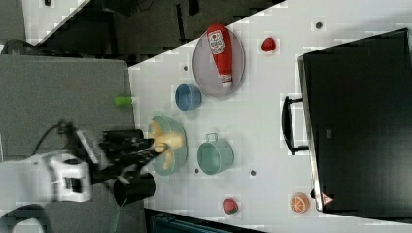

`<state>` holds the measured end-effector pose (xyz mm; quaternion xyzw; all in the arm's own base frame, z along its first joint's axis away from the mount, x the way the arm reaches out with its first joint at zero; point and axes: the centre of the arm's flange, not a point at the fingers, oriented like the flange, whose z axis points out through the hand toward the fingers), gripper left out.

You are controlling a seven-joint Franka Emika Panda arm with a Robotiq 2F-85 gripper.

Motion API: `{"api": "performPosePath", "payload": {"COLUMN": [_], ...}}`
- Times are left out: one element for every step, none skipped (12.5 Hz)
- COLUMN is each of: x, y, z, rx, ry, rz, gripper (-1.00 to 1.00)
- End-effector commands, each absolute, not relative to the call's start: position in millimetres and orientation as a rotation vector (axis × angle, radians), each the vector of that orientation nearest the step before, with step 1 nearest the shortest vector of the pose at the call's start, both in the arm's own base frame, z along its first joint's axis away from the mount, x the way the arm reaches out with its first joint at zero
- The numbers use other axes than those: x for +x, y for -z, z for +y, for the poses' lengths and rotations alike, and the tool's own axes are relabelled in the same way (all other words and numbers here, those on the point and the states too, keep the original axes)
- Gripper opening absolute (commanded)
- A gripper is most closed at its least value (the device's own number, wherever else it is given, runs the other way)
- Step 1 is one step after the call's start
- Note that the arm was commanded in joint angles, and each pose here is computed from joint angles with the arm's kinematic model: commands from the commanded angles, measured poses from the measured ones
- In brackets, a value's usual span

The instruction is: Pick banana from table and place on oven.

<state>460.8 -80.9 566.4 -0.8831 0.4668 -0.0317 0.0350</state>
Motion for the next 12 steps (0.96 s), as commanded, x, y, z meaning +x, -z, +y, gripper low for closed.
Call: {"api": "performPosePath", "payload": {"x": [452.5,452.4,452.9,455.7,459.6,462.2,463.0,464.3,466.6,469.8,474.6,478.9], "y": [-560.4,-553.8,-545.2,-536.4,-527.6,-516.8,-505.6,-494.6,-484.3,-474.5,-466.6,-459.7], "z": [-162.4,-183.3,-204.7,-224.9,-243.8,-263.5,-284.4,-303.3,-320.1,-334.8,-344.6,-350.2], "rx": [-2.746,-2.788,-2.834,-2.865,-2.898,-2.931,-2.963,-3.001,-3.042,-3.082,-3.123,-3.154], "ry": [0.077,0.085,0.088,0.098,0.108,0.103,0.088,0.068,0.049,0.035,0.021,-0.002], "rz": [1.429,1.378,1.332,1.293,1.246,1.209,1.181,1.14,1.096,1.056,1.002,0.956], "gripper": [-0.64,-0.64,-0.64,-0.64,-0.64,-0.64,-0.64,-0.64,-0.64,-0.64,-0.64,-0.64]}}
